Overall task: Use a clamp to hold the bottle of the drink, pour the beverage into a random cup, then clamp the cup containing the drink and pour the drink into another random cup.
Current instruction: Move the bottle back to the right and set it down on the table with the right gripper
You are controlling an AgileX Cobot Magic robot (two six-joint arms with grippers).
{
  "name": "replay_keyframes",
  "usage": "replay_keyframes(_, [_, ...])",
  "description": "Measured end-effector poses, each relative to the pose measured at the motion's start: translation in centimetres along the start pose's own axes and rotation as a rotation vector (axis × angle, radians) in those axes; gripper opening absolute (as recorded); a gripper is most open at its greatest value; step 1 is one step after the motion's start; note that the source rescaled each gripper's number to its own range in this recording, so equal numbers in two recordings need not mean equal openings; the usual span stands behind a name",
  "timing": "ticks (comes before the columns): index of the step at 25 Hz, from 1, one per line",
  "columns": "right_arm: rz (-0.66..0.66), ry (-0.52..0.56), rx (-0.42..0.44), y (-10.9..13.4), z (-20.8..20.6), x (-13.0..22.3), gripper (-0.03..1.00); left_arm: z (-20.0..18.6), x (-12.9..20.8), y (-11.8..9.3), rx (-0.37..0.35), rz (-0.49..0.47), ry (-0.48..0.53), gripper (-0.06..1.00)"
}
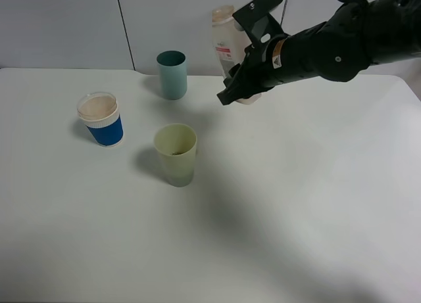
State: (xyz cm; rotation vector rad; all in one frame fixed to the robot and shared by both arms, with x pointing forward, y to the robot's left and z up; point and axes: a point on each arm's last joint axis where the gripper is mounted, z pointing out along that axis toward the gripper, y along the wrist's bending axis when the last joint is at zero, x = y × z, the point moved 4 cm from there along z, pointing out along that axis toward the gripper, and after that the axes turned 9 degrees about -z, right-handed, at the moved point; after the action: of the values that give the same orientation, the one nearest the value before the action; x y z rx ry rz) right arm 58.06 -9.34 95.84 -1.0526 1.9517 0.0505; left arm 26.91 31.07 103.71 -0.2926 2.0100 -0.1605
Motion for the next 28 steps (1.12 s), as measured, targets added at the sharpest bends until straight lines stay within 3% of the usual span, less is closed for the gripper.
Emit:
replay_keyframes(6, [0.076,-0.122,0.059,-0.3,-0.2,3.6,0.00,0.0,0.0,0.0,0.000,0.000,0.000,0.88])
replay_keyframes(11, [0.066,-0.229,0.217,-1.1,-1.5,6.1,0.00,0.0,0.0,0.0,0.000,0.000,0.000,0.88])
replay_keyframes(15, [0.107,-0.215,0.319,-2.7,-2.3,8.0,0.00,0.0,0.0,0.0,0.000,0.000,0.000,0.88])
replay_keyframes(28, [0.126,-0.271,0.465,-6.0,-2.7,9.5,0.00,0.0,0.0,0.0,0.000,0.000,0.000,0.88])
